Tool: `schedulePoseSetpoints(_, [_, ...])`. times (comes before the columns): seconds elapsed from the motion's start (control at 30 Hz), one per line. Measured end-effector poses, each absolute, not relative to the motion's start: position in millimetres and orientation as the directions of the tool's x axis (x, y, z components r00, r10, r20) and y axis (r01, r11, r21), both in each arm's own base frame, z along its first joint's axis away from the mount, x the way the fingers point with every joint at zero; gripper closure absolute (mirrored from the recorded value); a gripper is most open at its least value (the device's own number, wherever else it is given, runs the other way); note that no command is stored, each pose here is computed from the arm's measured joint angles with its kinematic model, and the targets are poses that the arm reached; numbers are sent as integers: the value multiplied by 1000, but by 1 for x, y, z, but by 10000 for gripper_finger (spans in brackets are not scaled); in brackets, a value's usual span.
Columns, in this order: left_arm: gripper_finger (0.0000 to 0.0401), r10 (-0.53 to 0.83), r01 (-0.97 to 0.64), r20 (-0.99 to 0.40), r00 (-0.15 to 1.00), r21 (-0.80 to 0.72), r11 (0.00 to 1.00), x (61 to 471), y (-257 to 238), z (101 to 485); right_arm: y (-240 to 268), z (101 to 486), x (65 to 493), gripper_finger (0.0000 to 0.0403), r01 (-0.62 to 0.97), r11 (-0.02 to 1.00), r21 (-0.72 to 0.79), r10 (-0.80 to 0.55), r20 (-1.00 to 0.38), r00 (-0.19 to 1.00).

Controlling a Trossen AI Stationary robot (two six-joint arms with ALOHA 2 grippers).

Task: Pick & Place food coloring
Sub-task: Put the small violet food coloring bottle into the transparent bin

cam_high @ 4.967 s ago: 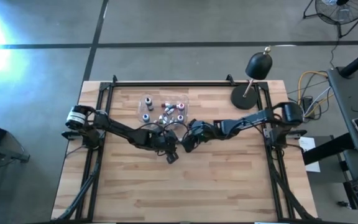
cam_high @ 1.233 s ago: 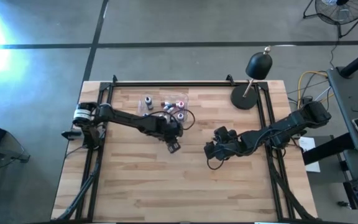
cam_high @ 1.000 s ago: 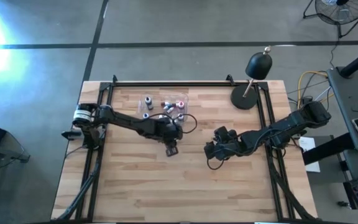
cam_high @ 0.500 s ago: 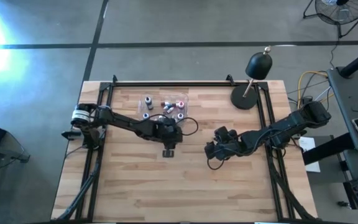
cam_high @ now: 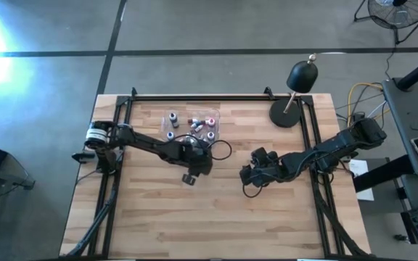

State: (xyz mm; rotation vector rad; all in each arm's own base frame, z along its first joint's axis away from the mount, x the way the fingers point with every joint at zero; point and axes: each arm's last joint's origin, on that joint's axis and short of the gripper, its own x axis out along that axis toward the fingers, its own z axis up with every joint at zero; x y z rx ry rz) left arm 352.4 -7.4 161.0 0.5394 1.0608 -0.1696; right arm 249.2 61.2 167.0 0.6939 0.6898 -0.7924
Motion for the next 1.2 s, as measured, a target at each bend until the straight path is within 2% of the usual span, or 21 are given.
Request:
schedulePoseSetpoints(0.3, [266, 124, 417, -880, 458, 335, 845, 354, 0, 151, 61, 166, 249, 179, 810, 510, 289, -389, -763, 516])
schedulePoseSetpoints(0.53, [266, 141, 390, -885, 444, 333, 858, 353, 9, 150, 61, 166, 248, 179, 811, 507, 292, -386, -764, 516])
schedulePoseSetpoints(0.63, [266, 175, 332, -882, 437, 340, 880, 354, 11, 153, 61, 166, 248, 179, 812, 505, 292, -386, -765, 516])
schedulePoseSetpoints(0.77, [266, 183, 129, -865, 467, 271, 954, 364, 10, 169, 61, 166, 248, 179, 812, 505, 292, -386, -765, 515])
schedulePoseSetpoints(0.87, [266, 245, -191, -859, 451, 175, 966, 370, 8, 187, 61, 165, 248, 179, 812, 505, 292, -386, -765, 515])
schedulePoseSetpoints(0.93, [266, 302, -436, -870, 391, 114, 893, 368, 8, 198, 61, 165, 248, 179, 814, 502, 292, -387, -766, 513])
schedulePoseSetpoints(1.0, [266, 312, -593, -895, 318, 69, 802, 362, 9, 200, 61, 164, 247, 179, 819, 490, 297, -388, -767, 511])
schedulePoseSetpoints(1.1, [266, 276, -684, -929, 247, 35, 729, 354, 9, 190, 60, 162, 245, 179, 825, 481, 295, -392, -770, 503])
schedulePoseSetpoints(1.2, [266, 242, -729, -938, 248, -16, 684, 352, 11, 182, 58, 159, 244, 179, 829, 482, 283, -396, -774, 494])
